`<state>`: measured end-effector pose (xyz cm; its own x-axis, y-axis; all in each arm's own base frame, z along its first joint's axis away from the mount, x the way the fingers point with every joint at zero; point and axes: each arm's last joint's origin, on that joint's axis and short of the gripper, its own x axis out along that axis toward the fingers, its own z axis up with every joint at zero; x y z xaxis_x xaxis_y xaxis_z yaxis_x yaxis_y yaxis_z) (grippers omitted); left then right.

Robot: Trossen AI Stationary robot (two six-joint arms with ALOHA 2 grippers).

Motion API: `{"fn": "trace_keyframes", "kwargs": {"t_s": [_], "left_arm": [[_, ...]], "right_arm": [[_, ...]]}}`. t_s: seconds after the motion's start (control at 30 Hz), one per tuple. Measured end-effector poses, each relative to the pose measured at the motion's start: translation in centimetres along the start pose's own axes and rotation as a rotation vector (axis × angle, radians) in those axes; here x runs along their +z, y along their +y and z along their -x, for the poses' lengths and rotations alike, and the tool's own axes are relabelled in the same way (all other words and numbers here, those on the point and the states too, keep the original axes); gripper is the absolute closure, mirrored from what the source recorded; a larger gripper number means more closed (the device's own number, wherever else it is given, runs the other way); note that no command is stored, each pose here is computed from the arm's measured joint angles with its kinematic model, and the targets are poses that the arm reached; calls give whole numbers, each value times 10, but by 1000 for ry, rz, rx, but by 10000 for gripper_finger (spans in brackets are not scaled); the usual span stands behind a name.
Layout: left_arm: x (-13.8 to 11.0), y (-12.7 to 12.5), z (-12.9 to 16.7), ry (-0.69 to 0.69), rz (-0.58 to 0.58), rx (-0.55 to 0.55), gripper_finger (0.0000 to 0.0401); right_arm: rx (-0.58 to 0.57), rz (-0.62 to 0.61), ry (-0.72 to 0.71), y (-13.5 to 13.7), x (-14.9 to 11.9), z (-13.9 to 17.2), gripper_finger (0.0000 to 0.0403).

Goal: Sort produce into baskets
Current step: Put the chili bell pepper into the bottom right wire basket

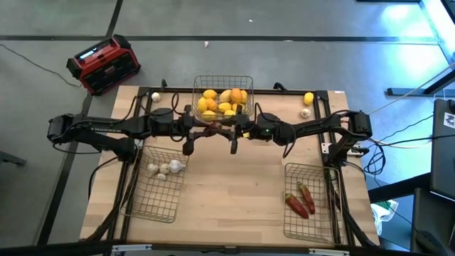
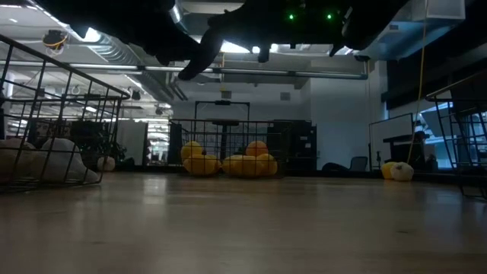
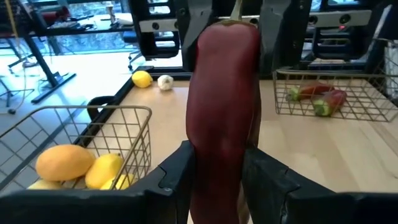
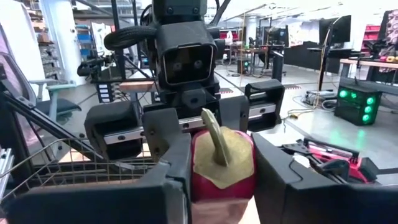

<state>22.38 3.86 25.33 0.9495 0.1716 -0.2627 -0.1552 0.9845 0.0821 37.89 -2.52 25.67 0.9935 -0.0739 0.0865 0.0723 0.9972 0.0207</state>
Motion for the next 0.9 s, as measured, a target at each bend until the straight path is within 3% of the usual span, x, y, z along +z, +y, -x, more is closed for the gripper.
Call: {"fn": "trace_keyframes", "kwargs": {"t_s": [0.23, 0.4, 0.63, 0.9], "left_arm": [[2, 0, 0, -23, 6, 11, 237], [-7, 3, 1, 83, 7, 33, 210], [-12, 3, 1, 132, -34, 36, 203], [-12, 8, 1, 131, -4, 55, 203]], "right_arm": [[0, 22, 17, 0, -1, 0, 303], [1, 23, 42, 0, 7, 6, 291], [2, 2, 114, 1, 34, 26, 288], [53, -7, 224, 13, 62, 58, 286]]}}
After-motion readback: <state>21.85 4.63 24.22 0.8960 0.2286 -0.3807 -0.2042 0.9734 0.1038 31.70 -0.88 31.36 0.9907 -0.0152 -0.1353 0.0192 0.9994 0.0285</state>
